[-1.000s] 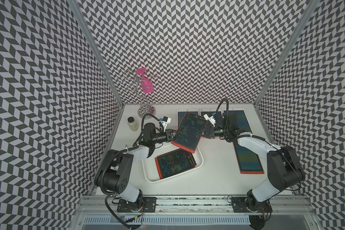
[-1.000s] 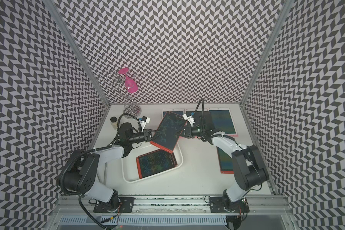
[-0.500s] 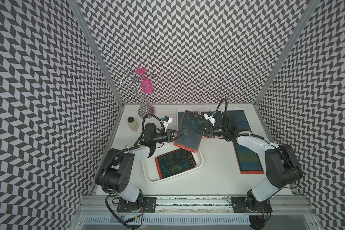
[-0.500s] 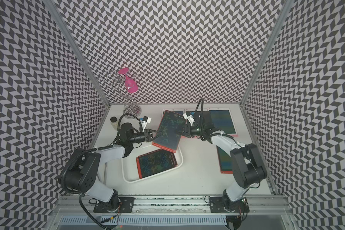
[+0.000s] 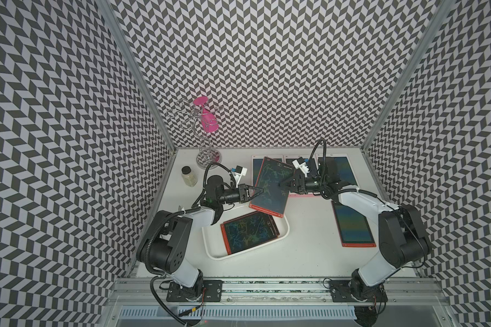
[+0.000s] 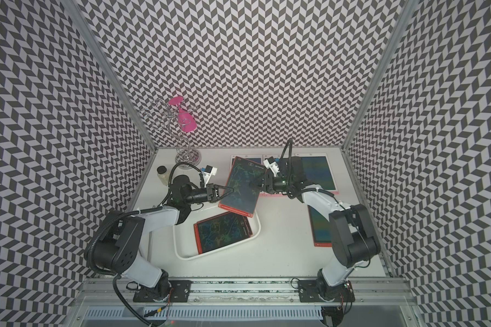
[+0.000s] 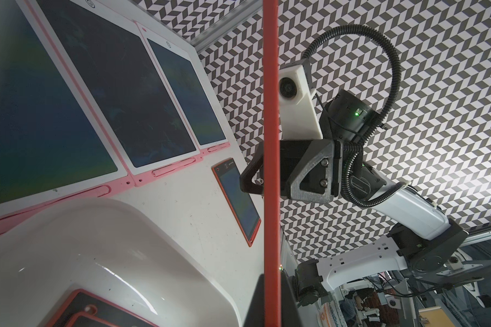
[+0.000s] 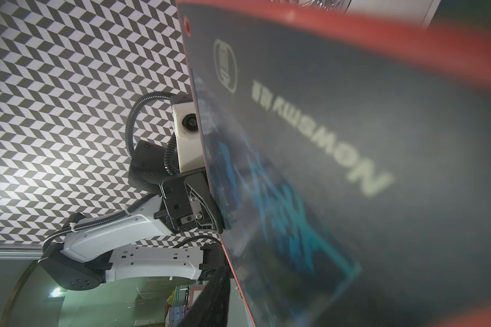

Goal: Take out the writing tablet from the storage box
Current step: Place the writing tablet at the center of the board.

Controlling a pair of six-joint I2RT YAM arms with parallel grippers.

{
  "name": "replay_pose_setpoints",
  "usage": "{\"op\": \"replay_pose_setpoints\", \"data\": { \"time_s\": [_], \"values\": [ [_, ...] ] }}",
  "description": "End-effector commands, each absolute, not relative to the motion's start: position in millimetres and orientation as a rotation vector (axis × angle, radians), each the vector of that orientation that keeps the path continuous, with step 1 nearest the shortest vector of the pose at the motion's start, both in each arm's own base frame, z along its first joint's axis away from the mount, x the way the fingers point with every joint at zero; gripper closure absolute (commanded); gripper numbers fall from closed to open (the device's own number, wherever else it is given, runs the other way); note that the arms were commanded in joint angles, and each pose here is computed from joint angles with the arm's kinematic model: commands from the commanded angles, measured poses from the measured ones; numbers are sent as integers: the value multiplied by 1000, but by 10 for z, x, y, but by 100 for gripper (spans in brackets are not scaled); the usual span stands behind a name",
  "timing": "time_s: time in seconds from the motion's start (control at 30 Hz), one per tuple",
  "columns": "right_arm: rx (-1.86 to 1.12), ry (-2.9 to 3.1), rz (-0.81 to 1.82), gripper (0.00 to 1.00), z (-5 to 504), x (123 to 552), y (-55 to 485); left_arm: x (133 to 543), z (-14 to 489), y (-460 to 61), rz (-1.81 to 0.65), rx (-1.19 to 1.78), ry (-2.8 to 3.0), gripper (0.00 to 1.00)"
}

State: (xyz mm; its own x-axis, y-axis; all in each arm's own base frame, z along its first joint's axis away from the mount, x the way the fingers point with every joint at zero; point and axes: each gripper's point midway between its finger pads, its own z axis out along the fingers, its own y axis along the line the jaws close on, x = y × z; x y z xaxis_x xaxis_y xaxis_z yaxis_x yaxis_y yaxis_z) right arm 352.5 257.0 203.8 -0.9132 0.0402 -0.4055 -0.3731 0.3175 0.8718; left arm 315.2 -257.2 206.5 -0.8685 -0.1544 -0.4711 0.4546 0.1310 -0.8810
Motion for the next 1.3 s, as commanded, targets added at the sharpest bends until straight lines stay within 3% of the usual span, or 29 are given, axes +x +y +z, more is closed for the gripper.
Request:
{"op": "replay_pose_setpoints", "data": {
  "time_s": [0.0, 0.37, 0.63, 0.97, 1.27],
  "values": [
    [-306, 2185, 1591, 51, 2117, 3649, 2455, 3117, 2085, -2582, -1807, 306, 1944, 100],
    [-156, 2200, 1495, 45, 2054, 3809, 2038, 3124, 2123, -2554, -1789, 247, 1944, 100],
    [10, 2267, 1220, 43, 1963, 3907, 1547, 3093, 2153, -2720, -1697, 181, 2004, 100],
    [271, 2301, 848, 42, 1920, 3847, 800, 2805, 2227, -3301, -1651, 171, 2038, 100],
    [478, 2200, 719, 41, 2066, 3628, 118, 2422, 2159, -4007, -1603, 172, 2102, 100]
  ]
}}
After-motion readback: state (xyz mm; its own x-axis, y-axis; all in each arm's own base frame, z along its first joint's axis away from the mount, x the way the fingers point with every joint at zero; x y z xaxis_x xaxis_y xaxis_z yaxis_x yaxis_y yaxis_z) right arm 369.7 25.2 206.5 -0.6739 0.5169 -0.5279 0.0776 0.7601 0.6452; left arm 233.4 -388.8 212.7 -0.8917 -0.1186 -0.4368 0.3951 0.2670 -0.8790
